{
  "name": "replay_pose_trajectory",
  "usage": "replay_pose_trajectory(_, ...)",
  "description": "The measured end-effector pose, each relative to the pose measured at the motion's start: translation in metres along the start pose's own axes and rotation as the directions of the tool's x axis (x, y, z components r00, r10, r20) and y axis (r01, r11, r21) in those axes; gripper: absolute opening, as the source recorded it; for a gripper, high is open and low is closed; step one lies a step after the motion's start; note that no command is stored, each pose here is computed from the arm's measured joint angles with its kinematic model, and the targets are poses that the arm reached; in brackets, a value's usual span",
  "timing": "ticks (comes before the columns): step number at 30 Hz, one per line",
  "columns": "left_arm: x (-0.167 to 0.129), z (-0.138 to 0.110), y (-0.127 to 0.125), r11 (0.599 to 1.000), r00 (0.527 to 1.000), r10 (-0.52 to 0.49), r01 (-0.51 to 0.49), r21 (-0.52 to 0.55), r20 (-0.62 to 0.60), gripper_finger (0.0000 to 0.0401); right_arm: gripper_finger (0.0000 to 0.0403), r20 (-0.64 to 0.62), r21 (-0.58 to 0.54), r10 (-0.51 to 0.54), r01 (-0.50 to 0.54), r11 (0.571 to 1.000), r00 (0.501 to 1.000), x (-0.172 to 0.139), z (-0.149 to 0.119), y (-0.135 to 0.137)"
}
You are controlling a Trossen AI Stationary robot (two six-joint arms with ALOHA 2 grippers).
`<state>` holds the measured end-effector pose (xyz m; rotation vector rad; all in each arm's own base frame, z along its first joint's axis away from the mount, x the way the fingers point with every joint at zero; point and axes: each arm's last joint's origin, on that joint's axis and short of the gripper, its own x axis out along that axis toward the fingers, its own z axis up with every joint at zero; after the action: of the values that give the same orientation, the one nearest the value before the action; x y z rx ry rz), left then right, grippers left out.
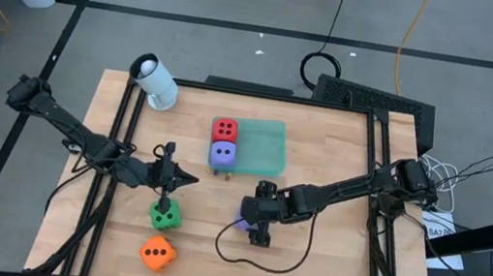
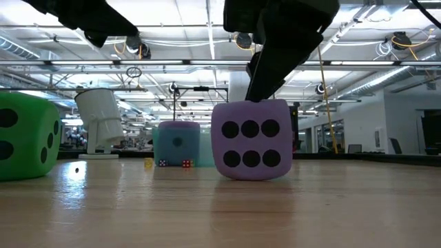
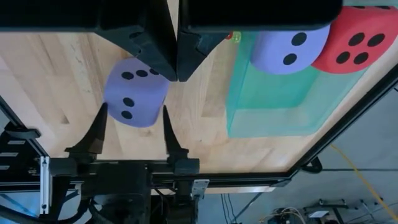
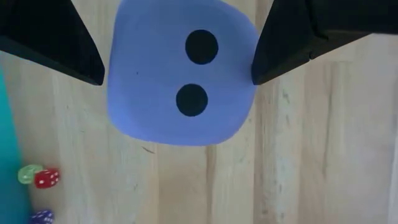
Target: Pick & Place Dice
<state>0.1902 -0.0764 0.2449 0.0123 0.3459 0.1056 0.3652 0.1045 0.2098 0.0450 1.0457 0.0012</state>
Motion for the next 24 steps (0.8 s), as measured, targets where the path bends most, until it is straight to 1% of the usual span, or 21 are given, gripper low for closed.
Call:
replay_pose_trajectory(3, 0.000, 0.000, 0.000, 1.000, 1.000, 0.001, -0.001, 0.000, 0.000, 0.0018, 0.0400, 0.001, -0.001, -0.012, 0.012, 1.000, 1.000, 0.000, 0.000, -0.001)
replay_pose_trajectory(6, 0.000, 0.000, 0.000, 1.000, 1.000, 0.001, -0.001, 0.004, 0.000, 0.0010, 0.0400, 0.011, -0.005, -0.042, 0.042, 0.999, 0.999, -0.001, 0.001, -0.004)
replay_pose_trajectory(9, 0.000, 0.000, 0.000, 1.000, 1.000, 0.001, -0.001, 0.005, 0.000, 0.0003, 0.0400, 0.020, 0.003, -0.069, 0.069, 0.998, 0.997, -0.005, 0.002, -0.009)
replay_pose_trajectory(11, 0.000, 0.000, 0.000, 1.000, 1.000, 0.001, -0.001, 0.005, 0.000, 0.0006, 0.0400, 0.026, 0.015, -0.070, 0.069, 0.997, 0.997, -0.009, 0.003, -0.011)
replay_pose_trajectory(15, 0.000, 0.000, 0.000, 1.000, 1.000, 0.003, -0.003, 0.003, -0.003, 0.0018, 0.0400, 0.061, 0.107, -0.059, 0.052, 0.993, 0.996, -0.020, 0.007, -0.014)
replay_pose_trajectory(19, 0.000, 0.000, 0.000, 1.000, 1.000, 0.004, -0.004, 0.006, -0.006, 0.0020, 0.0400, 0.080, 0.187, -0.034, 0.018, 0.982, 0.996, -0.024, 0.009, -0.014)
replay_pose_trajectory(22, 0.000, -0.001, 0.000, 1.000, 1.000, 0.006, -0.006, 0.011, -0.010, 0.0021, 0.0400, 0.078, 0.138, -0.030, 0.018, 0.990, 0.996, -0.024, 0.007, -0.010)
replay_pose_trajectory(24, 0.000, -0.001, 0.000, 1.000, 1.000, 0.007, -0.007, 0.014, -0.015, 0.0021, 0.0400, 0.082, 0.133, -0.044, 0.033, 0.991, 0.996, -0.025, 0.006, -0.006)
